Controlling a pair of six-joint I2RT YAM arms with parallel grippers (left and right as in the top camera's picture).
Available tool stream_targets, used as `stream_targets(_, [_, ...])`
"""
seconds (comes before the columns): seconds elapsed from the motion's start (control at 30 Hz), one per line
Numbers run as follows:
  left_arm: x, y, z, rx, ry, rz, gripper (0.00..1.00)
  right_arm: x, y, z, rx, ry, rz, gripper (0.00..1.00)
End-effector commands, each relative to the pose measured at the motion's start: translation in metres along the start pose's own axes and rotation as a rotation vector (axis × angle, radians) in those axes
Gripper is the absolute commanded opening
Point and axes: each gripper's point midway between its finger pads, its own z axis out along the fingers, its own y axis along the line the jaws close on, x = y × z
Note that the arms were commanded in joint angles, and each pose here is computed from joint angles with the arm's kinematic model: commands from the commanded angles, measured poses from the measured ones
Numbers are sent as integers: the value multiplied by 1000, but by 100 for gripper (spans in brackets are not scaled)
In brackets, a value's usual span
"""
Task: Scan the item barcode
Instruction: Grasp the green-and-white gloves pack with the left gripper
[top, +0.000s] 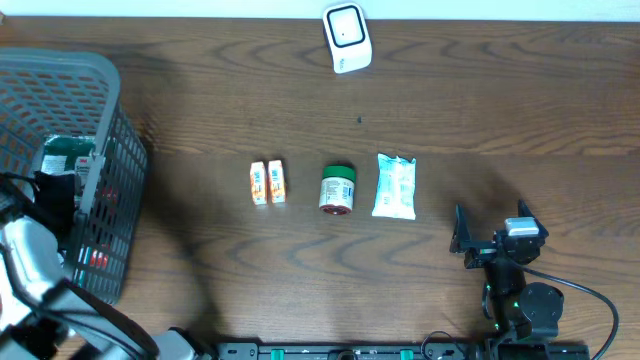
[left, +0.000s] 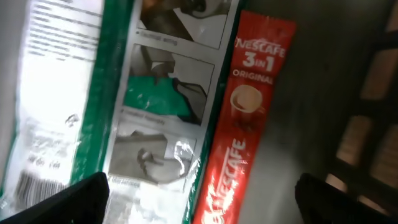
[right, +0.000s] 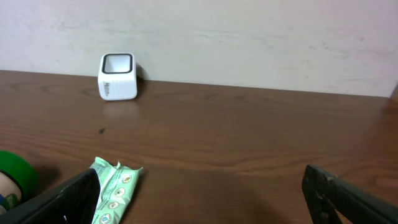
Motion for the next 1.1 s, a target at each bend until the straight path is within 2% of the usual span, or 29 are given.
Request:
stream_targets(0.0, [12, 11, 24, -35, 80, 58, 100, 0, 0, 0, 0, 0, 12, 99])
stream_targets(0.17, [22, 13, 53, -8, 135, 133, 98, 0, 0, 0, 0, 0, 12, 99])
stream_targets(0.37, [35, 29, 74, -75, 215, 142, 100, 0, 0, 0, 0, 0, 12, 99])
stream_targets(0.53, [34, 30, 75, -79, 211, 142, 87, 0, 0, 0, 0, 0, 12, 99])
stream_targets(0.6, [33, 31, 75, -83, 209, 142, 87, 0, 0, 0, 0, 0, 12, 99])
stream_targets(0.73, [32, 44, 73, -157, 218, 95, 100, 0, 0, 0, 0, 0, 12, 99])
stream_targets(1.07, [36, 45, 80, -155, 229, 100, 100, 0, 0, 0, 0, 0, 12, 99])
